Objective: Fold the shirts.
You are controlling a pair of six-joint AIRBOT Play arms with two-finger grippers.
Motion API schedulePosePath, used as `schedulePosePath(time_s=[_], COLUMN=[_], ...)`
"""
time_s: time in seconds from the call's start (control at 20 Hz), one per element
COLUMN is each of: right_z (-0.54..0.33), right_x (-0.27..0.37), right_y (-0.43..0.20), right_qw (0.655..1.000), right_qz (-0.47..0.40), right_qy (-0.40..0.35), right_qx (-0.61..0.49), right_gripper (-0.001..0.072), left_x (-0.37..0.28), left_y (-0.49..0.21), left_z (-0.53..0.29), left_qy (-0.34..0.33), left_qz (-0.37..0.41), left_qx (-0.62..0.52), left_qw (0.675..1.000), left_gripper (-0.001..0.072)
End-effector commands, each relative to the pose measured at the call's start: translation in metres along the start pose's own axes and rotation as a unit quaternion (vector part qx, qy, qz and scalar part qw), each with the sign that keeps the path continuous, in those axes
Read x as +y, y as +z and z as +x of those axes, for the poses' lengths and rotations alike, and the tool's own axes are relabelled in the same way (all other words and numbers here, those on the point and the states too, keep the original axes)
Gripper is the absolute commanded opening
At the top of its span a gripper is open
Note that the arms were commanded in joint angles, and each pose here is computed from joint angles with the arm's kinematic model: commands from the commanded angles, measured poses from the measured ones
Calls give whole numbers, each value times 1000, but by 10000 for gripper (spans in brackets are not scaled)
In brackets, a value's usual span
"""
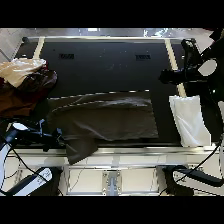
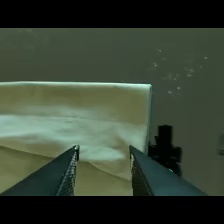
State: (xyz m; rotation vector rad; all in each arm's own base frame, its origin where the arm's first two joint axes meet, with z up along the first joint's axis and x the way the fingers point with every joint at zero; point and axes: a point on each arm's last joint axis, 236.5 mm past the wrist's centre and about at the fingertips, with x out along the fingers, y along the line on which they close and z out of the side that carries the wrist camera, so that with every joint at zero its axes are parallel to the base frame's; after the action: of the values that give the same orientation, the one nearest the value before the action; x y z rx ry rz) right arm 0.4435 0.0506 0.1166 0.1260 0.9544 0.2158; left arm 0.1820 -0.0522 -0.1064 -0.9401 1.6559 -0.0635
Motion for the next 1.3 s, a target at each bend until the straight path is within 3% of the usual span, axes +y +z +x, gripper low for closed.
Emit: schedulePosePath(time_s=[0.0,0.15,0.25,0.35,0.45,0.75,1.15,1.2,1.25], right_z=[-15,-27,-22,-3,19,41,72,75,76], right_x=[-35,-67,-63,-31,-18,3,-17,-20,-20], right_y=[-27,-122,-193,-225,-246,-336,-308,-304,-301], right_qw=[995,970,938,909,880,842,854,855,854], right_qz=[-31,33,123,233,329,387,437,443,447], right_qy=[-71,-61,18,144,192,175,147,144,145], right_qx=[57,234,323,314,285,333,240,229,224], right_gripper=[366,366,365,367,413,417,403,376,254], left_x=[-27,-42,-46,-50,-51,-52,-52,-52,-52], left_y=[-3,-1,0,0,0,0,0,0,0], left_z=[-6,-17,-23,-28,-31,-31,-31,-31,-31], left_qy=[-52,-70,-70,-70,-70,-70,-70,-70,-70], left_qz=[26,48,62,74,80,81,81,81,81], left_qx=[-4,-33,-52,-65,-73,-74,-74,-74,-74], left_qw=[998,996,994,993,992,991,991,991,991], left_gripper=[13,13,13,13,14,14,14,14,14])
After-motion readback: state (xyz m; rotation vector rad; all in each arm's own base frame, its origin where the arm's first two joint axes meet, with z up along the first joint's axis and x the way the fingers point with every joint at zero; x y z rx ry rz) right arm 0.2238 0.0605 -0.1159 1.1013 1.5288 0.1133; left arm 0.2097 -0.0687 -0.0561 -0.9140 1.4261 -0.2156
